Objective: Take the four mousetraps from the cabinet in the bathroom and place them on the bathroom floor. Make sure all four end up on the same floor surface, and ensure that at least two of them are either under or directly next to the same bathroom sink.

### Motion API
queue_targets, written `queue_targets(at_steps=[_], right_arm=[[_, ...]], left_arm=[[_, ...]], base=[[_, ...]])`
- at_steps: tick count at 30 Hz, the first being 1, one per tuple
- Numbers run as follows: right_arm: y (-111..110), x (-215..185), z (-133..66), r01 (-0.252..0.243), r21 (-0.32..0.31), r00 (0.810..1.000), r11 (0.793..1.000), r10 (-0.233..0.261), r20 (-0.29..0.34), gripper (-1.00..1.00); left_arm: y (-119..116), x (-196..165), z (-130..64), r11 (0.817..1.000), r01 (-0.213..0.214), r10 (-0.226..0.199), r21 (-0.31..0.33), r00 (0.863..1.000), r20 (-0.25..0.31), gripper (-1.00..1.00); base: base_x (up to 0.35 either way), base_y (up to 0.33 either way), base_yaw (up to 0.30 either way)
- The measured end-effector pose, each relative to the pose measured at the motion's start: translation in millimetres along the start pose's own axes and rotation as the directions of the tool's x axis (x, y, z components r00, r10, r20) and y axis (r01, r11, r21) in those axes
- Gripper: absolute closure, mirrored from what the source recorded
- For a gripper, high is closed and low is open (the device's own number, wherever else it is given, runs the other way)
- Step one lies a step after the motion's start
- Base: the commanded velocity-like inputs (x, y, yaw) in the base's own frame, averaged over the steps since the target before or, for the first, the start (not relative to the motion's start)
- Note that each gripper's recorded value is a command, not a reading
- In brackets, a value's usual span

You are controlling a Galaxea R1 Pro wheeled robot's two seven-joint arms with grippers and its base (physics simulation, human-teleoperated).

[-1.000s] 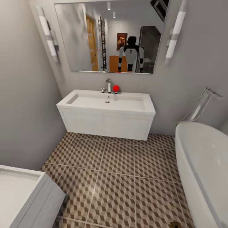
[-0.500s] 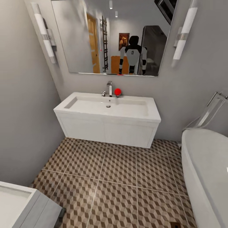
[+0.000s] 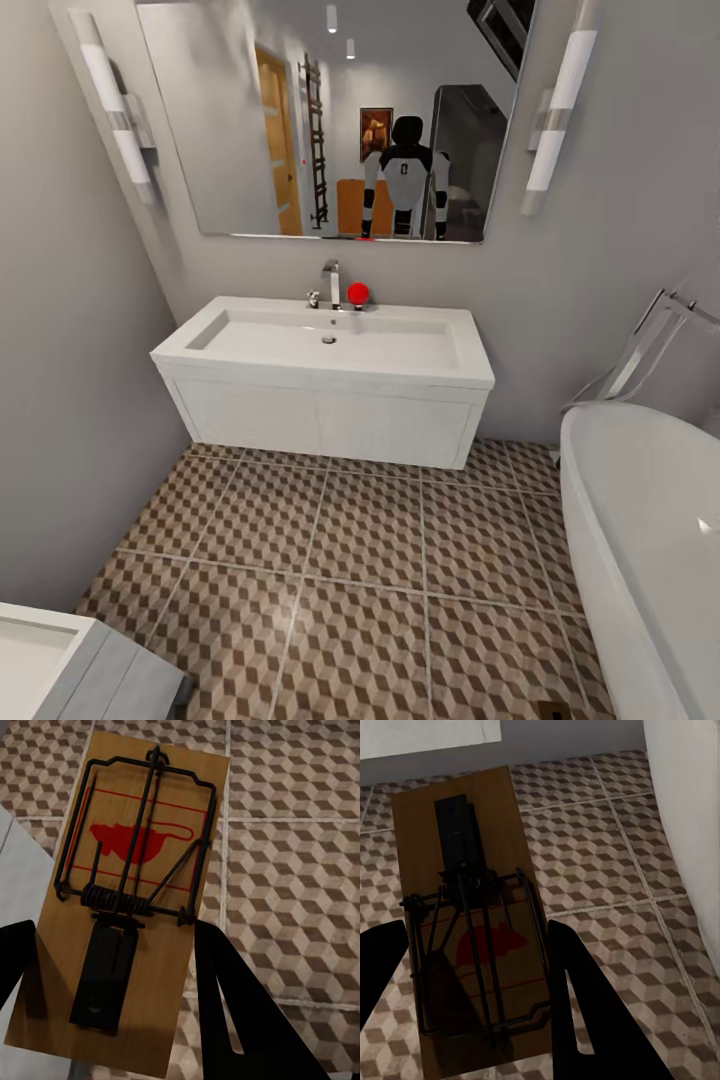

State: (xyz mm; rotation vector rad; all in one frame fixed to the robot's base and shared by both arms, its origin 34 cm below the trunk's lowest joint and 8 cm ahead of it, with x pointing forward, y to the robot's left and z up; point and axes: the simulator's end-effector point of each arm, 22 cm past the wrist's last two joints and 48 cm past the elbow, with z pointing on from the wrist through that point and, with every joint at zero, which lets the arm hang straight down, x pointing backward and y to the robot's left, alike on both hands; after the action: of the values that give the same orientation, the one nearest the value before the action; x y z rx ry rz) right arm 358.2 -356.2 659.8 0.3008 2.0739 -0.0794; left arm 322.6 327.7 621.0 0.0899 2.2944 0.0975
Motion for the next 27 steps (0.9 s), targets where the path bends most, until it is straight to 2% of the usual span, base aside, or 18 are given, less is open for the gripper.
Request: queue_targets(at_steps=[7,15,27], right_arm=[[0.1,-0.1,0.1,0.000,0.000,1.000,1.000,0.000,0.000,1.00],[0.6,-2.2,0.7,-0.001,-0.001,1.000,1.000,0.001,0.007,1.00],[0.9,-3.5,1.1,-0.002,-0.002,1.000,1.000,0.002,0.010,1.00]], left_arm=[[0.3,-0.1,0.0,1.000,0.000,0.000,0.000,1.000,0.000,1.00],[0.5,-2.4,0.7,1.000,0.000,0.000,-0.001,1.000,0.007,1.00],[0.7,-3.6,0.9,1.000,0.000,0.000,-0.002,1.000,0.010,1.00]], base=[[0.000,0.000,-0.013],[0.020,0.000,-0.179],[0.160,0.000,-0.033]])
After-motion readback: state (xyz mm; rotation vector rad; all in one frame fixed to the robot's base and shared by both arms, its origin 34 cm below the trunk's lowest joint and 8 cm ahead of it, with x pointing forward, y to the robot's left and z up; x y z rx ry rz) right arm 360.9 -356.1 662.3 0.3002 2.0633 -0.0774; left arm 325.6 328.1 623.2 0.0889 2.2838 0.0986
